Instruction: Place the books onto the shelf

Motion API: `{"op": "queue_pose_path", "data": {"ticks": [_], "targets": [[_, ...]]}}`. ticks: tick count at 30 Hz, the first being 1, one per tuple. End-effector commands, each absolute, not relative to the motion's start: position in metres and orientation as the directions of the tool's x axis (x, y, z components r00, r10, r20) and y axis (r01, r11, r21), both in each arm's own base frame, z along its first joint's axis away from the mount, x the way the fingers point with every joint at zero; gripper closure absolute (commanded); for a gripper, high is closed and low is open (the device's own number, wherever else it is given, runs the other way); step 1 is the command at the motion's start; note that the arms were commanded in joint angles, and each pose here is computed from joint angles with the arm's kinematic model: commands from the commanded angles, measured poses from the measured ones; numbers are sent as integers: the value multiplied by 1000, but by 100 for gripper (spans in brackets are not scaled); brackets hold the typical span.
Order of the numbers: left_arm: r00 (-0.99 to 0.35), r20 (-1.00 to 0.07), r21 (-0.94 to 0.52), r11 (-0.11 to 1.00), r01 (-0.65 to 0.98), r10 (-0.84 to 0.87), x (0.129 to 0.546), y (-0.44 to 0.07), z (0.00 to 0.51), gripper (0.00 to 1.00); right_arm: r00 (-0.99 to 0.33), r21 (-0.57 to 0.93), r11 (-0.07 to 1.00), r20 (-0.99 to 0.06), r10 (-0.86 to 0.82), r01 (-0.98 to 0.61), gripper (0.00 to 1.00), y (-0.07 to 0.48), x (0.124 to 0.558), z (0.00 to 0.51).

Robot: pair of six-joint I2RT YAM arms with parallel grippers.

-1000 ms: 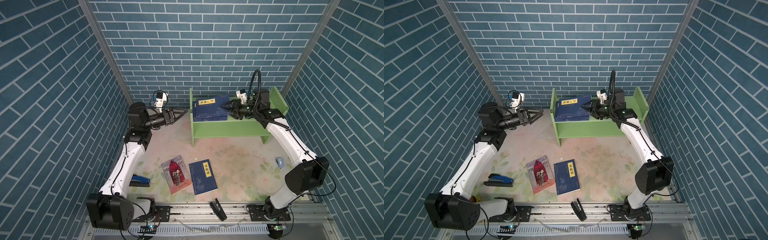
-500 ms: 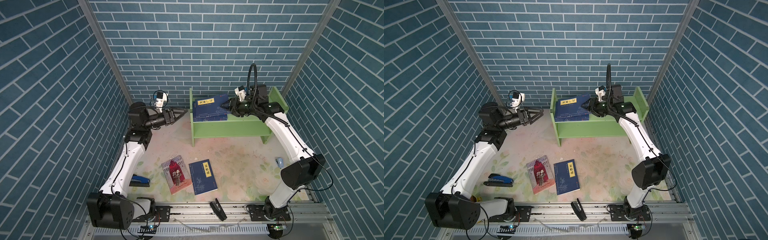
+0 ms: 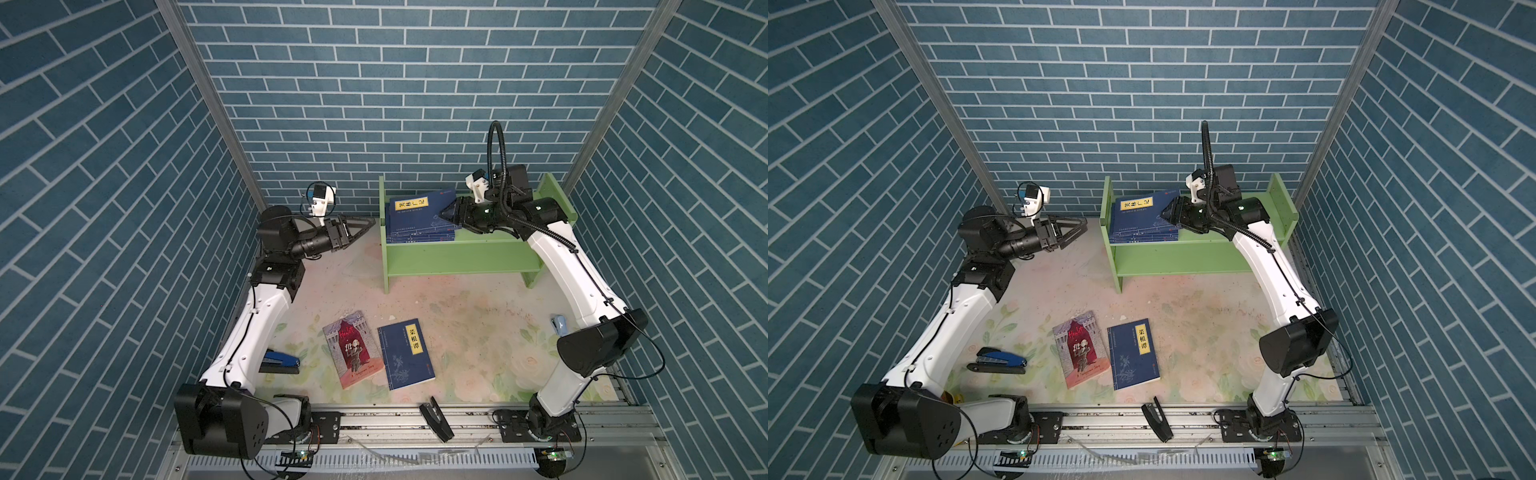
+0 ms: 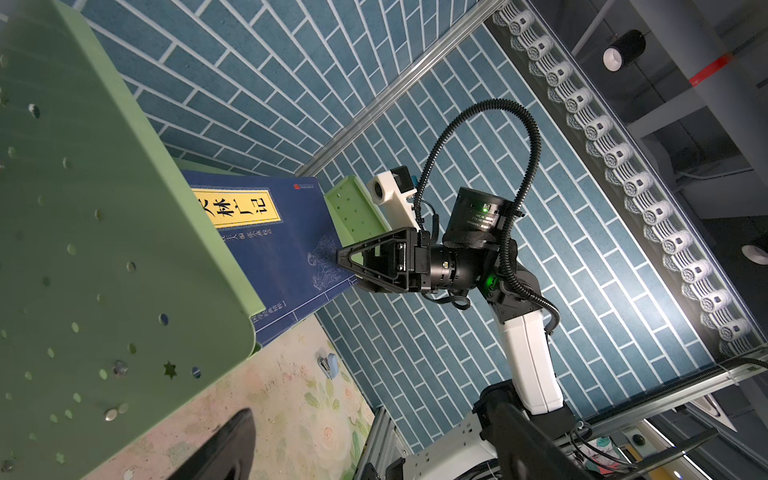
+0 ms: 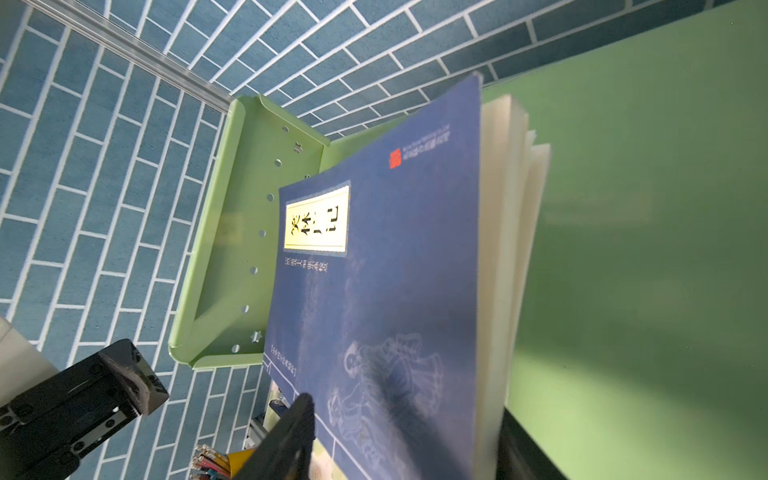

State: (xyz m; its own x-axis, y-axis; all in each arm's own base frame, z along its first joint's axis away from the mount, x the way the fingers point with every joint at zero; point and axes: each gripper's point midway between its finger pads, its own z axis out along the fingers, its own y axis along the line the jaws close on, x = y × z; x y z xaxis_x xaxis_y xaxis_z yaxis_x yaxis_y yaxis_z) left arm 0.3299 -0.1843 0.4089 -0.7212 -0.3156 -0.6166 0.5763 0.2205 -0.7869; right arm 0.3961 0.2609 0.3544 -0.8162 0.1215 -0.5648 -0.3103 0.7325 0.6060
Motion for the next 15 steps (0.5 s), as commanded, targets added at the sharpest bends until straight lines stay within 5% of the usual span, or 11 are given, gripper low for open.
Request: {"op": "queue_pose_path", "data": {"ticks": [1, 15], "targets": [[-705, -644, -764, 206, 611, -298, 324, -187, 412, 9, -798, 528, 784, -598, 70, -326, 37, 256, 398, 349], [-707, -641, -767, 208, 607, -298, 324, -187, 409, 9, -762, 387, 869, -647, 19, -307, 33, 248, 410, 344]]}}
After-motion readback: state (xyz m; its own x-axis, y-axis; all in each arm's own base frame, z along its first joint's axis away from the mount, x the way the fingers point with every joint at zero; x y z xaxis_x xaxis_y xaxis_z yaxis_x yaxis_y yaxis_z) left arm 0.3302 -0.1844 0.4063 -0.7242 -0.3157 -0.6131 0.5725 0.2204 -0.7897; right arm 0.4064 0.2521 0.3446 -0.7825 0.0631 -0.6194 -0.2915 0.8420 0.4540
